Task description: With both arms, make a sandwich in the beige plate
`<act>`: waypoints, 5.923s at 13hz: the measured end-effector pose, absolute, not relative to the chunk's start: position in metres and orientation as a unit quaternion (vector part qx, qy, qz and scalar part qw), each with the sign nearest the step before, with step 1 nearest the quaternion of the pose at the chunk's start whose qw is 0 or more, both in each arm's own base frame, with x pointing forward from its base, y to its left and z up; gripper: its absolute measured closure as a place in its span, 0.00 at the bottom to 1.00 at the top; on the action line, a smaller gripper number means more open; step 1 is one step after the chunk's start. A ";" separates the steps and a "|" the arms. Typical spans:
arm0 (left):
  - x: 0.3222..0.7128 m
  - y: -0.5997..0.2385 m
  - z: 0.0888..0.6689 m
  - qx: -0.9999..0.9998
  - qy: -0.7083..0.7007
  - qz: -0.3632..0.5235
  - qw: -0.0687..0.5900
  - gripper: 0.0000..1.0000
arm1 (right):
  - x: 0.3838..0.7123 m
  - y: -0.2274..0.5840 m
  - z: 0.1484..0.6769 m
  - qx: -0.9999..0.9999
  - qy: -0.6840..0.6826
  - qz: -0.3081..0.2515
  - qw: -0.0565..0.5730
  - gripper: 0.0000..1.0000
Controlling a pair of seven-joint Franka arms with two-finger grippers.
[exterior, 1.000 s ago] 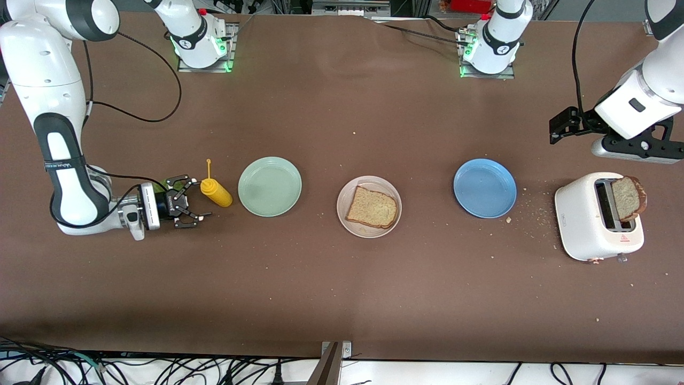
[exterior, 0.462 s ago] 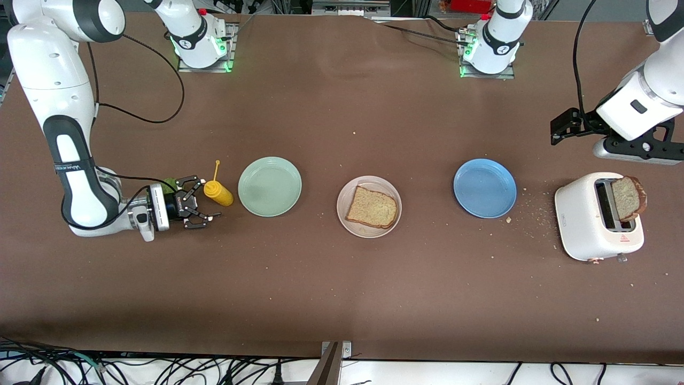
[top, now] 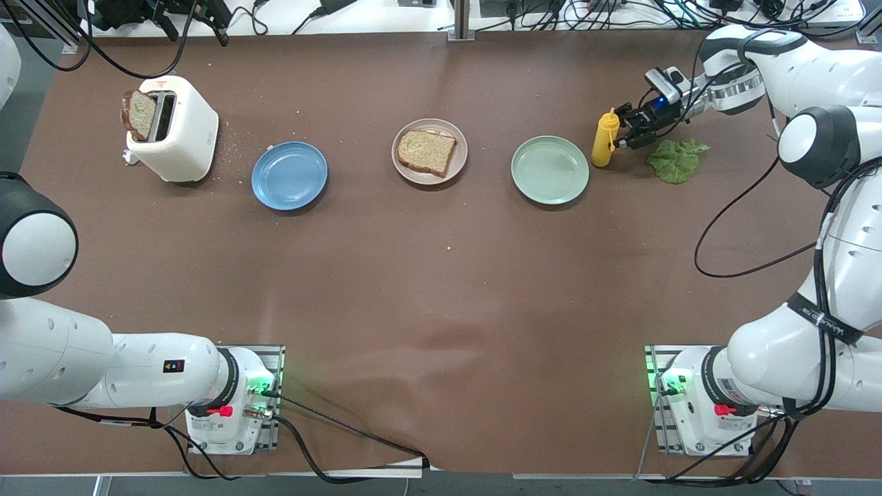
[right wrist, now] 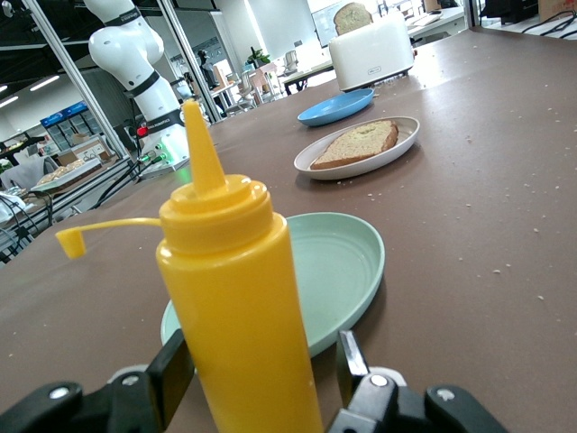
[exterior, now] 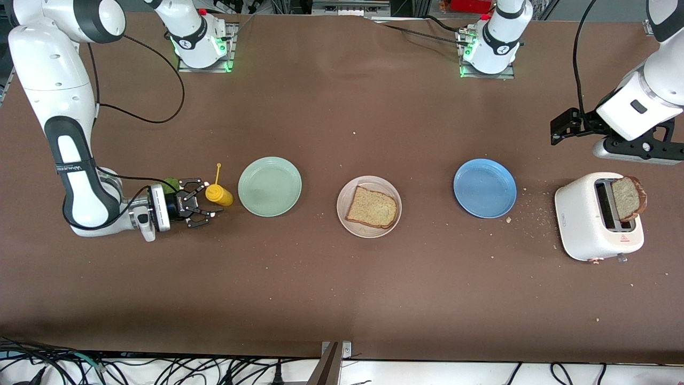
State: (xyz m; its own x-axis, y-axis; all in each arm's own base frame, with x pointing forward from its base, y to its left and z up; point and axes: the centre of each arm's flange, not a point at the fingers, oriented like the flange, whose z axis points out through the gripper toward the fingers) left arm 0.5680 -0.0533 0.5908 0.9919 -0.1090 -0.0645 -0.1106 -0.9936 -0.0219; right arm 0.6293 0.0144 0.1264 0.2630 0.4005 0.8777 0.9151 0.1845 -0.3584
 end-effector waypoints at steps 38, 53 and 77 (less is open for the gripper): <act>0.568 -0.052 0.591 -0.998 0.054 0.032 0.013 0.00 | 0.475 0.545 0.383 -0.647 -0.678 0.123 -0.325 0.96; 0.568 -0.051 0.591 -0.998 0.053 0.032 0.013 0.00 | 0.462 0.598 0.285 -0.564 -0.635 0.003 -0.528 0.96; 0.568 -0.051 0.591 -0.998 0.053 0.032 0.013 0.00 | 0.613 0.445 0.416 -0.881 -0.464 0.033 0.089 0.96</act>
State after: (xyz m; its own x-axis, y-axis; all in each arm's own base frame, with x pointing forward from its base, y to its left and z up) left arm 0.5684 -0.0515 0.5905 0.9923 -0.1058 -0.0645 -0.1074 -0.9940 -0.0217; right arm 0.6132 0.4454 0.4161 0.5680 0.8227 0.0245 0.8110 -0.5544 -0.1867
